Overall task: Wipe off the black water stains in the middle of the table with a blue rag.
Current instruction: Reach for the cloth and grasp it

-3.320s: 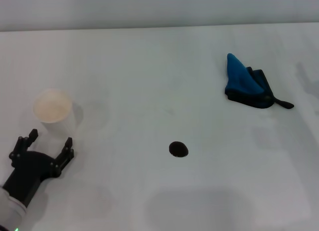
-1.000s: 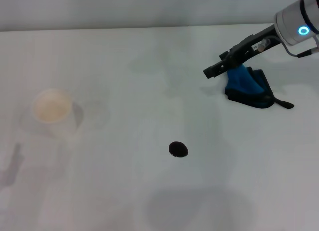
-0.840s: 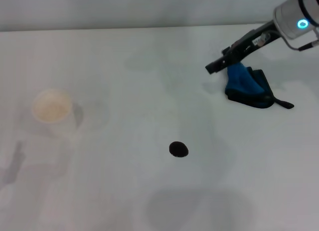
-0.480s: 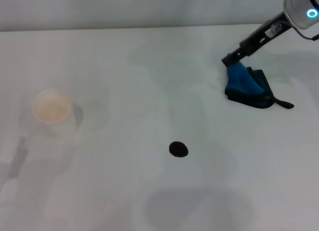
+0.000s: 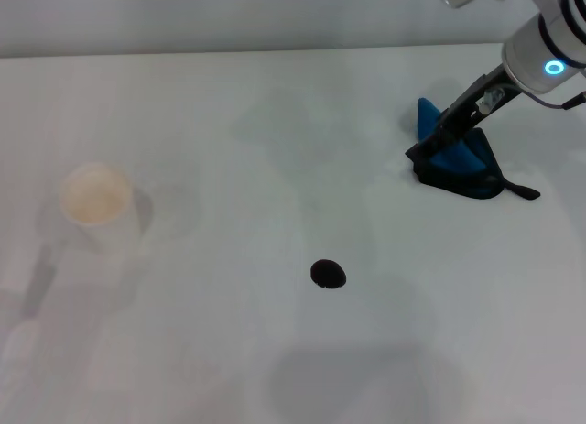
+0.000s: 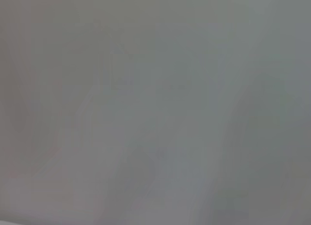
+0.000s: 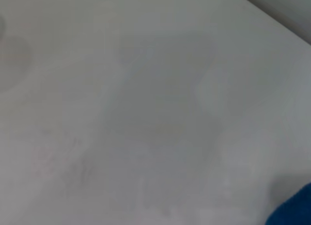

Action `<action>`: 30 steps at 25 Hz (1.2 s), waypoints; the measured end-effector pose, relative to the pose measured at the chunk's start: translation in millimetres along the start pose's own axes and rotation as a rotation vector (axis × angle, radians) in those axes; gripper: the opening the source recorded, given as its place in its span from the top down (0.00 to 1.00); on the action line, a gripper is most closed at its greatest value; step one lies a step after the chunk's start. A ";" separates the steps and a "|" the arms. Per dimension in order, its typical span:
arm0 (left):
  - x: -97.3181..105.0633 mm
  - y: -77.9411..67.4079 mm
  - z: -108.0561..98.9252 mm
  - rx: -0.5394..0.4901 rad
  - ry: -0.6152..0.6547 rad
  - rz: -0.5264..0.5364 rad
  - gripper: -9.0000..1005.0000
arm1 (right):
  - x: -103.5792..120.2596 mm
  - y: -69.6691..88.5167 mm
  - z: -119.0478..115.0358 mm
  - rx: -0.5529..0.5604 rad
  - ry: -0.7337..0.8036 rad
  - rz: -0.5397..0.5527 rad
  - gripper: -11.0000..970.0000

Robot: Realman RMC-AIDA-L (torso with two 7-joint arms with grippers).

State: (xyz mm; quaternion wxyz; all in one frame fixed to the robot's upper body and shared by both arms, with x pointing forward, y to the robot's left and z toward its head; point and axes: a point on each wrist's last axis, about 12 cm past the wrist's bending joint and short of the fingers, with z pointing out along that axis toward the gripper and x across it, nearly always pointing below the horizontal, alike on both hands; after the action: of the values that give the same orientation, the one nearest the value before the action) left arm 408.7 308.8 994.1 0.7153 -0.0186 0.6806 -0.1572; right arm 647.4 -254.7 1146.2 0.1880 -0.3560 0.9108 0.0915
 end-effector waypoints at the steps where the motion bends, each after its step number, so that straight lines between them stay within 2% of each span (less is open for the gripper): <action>1: 0.0 -0.2 0.5 0.001 0.000 0.000 0.13 | 1.2 -0.5 0.8 0.003 0.002 0.002 0.13; 10: 0.2 -0.5 1.1 0.003 0.001 -0.001 0.13 | 16.5 -15.7 4.8 0.080 -0.042 0.054 0.13; 19: 0.4 -0.4 1.0 0.002 0.003 -0.001 0.13 | 32.1 -11.7 24.1 0.112 -0.052 0.080 0.13; 27: 0.0 -0.4 2.1 0.003 0.001 -0.002 0.13 | 38.6 -10.0 31.1 0.123 -0.059 0.095 0.14; 30: -0.2 0.1 2.0 0.003 0.001 0.000 0.13 | 41.0 -10.4 33.3 0.126 -0.054 0.098 0.20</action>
State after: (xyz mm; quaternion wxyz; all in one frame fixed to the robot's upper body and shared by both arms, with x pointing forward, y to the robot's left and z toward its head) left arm 410.8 308.5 994.4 0.7150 -0.0174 0.6808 -0.1582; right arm 636.0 -277.5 1098.7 0.2299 -0.2957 0.9257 0.0529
